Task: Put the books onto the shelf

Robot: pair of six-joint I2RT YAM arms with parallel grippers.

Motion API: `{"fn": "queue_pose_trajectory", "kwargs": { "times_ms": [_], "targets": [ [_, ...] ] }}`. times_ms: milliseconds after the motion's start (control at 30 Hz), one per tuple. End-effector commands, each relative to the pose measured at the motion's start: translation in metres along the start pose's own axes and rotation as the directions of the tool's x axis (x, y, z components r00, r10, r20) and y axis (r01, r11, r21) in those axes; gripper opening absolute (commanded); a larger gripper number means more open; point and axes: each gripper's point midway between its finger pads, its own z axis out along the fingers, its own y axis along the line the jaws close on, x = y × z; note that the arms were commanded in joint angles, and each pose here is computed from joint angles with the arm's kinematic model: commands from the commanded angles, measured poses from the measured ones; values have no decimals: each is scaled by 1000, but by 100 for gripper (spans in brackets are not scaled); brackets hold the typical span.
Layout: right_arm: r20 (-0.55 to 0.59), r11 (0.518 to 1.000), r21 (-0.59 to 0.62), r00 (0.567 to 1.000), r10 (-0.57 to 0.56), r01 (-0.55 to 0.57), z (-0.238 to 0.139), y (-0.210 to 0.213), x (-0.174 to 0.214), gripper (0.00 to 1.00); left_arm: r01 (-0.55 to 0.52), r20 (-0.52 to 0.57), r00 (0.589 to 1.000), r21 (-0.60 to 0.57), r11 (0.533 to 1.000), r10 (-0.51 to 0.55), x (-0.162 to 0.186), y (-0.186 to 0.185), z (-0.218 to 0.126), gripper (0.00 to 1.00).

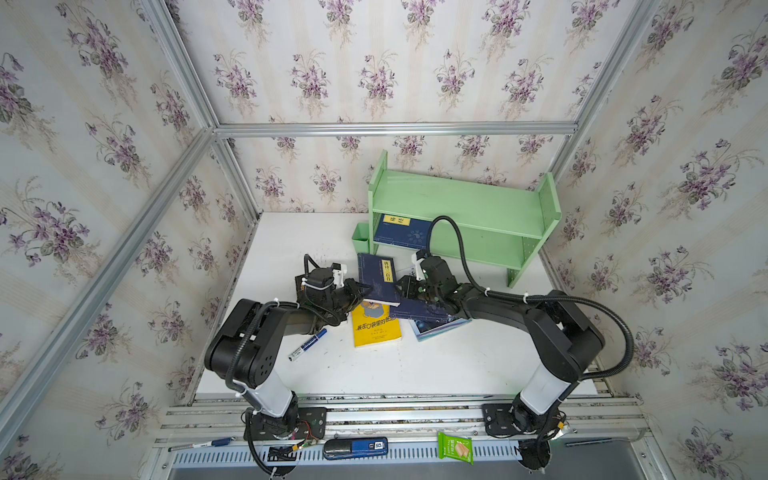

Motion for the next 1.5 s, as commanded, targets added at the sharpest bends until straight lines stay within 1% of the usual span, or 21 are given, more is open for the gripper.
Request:
{"fn": "queue_pose_trajectory", "kwargs": {
  "times_ms": [0, 100, 133, 200, 233, 333, 433, 500, 567, 633, 733, 767, 867, 900, 967, 1033, 1133, 1200, 1233, 1367, 1467],
  "targets": [
    [33, 998, -64, 999, -15, 17, -22, 13, -13, 51, -48, -11, 999, 59, 997, 49, 1, -28, -9, 13],
    [69, 995, -91, 997, -28, 34, -49, 21, -22, 58, -104, -28, 994, 22, 994, 105, 10, -43, -25, 13],
    [85, 994, -98, 996, -35, 43, -60, 24, -26, 63, -146, -32, 989, 2, 989, 146, 13, -50, -32, 12],
    [118, 992, -111, 992, -41, 54, -79, 29, -32, 70, -220, -51, 975, -33, 975, 218, 25, -64, -46, 13],
    [140, 991, -121, 989, -41, 59, -89, 31, -35, 73, -266, -41, 963, -15, 964, 265, 30, -81, -57, 13],
    [210, 983, -164, 977, -48, 83, -119, 45, -44, 83, -319, 1, 947, 66, 945, 320, 37, -116, -81, 14],
    [226, 968, -225, 973, -55, 107, -145, 62, -44, 86, -366, 63, 931, 137, 921, 360, 37, -150, -101, 14],
    [247, 945, -300, 968, -52, 128, -161, 76, -42, 88, -386, 110, 922, 156, 909, 372, 33, -168, -112, 14],
    [279, 910, -388, 960, -36, 147, -176, 91, -42, 92, -404, 159, 912, 178, 897, 379, 27, -187, -121, 14],
    [310, 874, -460, 951, -10, 159, -188, 101, -42, 94, -436, 215, 895, 232, 870, 391, 20, -215, -130, 14],
    [331, 829, -535, 943, 27, 164, -198, 111, -42, 94, -463, 295, 877, 315, 828, 378, 9, -254, -141, 14],
    [334, 815, -557, 942, 42, 161, -201, 114, -43, 93, -460, 314, 877, 330, 824, 364, 5, -262, -143, 14],
    [348, 770, -620, 933, 94, 153, -206, 122, -48, 93, -471, 376, 866, 397, 788, 328, -5, -292, -145, 15],
    [349, 759, -634, 931, 109, 149, -206, 125, -51, 92, -485, 393, 859, 421, 767, 328, -6, -302, -144, 15],
    [357, 735, -661, 925, 128, 153, -208, 131, -57, 91, -484, 405, 860, 451, 750, 311, -8, -316, -137, 16],
    [377, 699, -695, 914, 151, 171, -215, 140, -66, 91, -485, 409, 860, 474, 734, 304, -9, -329, -128, 16],
    [420, 647, -732, 889, 181, 214, -230, 156, -82, 90, -467, 411, 870, 513, 720, 272, -13, -342, -118, 15],
    [433, 628, -744, 881, 193, 228, -234, 165, -90, 90, -455, 415, 876, 544, 705, 246, -14, -350, -118, 14],
    [434, 616, -753, 879, 199, 232, -235, 169, -94, 90, -435, 407, 884, 542, 719, 229, -19, -345, -106, 15],
    [434, 596, -777, 859, 271, 205, -234, 173, -106, 90, -422, 416, 888, 571, 704, 194, -25, -352, -105, 15],
    [443, 569, -797, 836, 324, 202, -236, 175, -118, 88, -407, 414, 894, 596, 692, 169, -26, -355, -106, 15]
  ]
}}
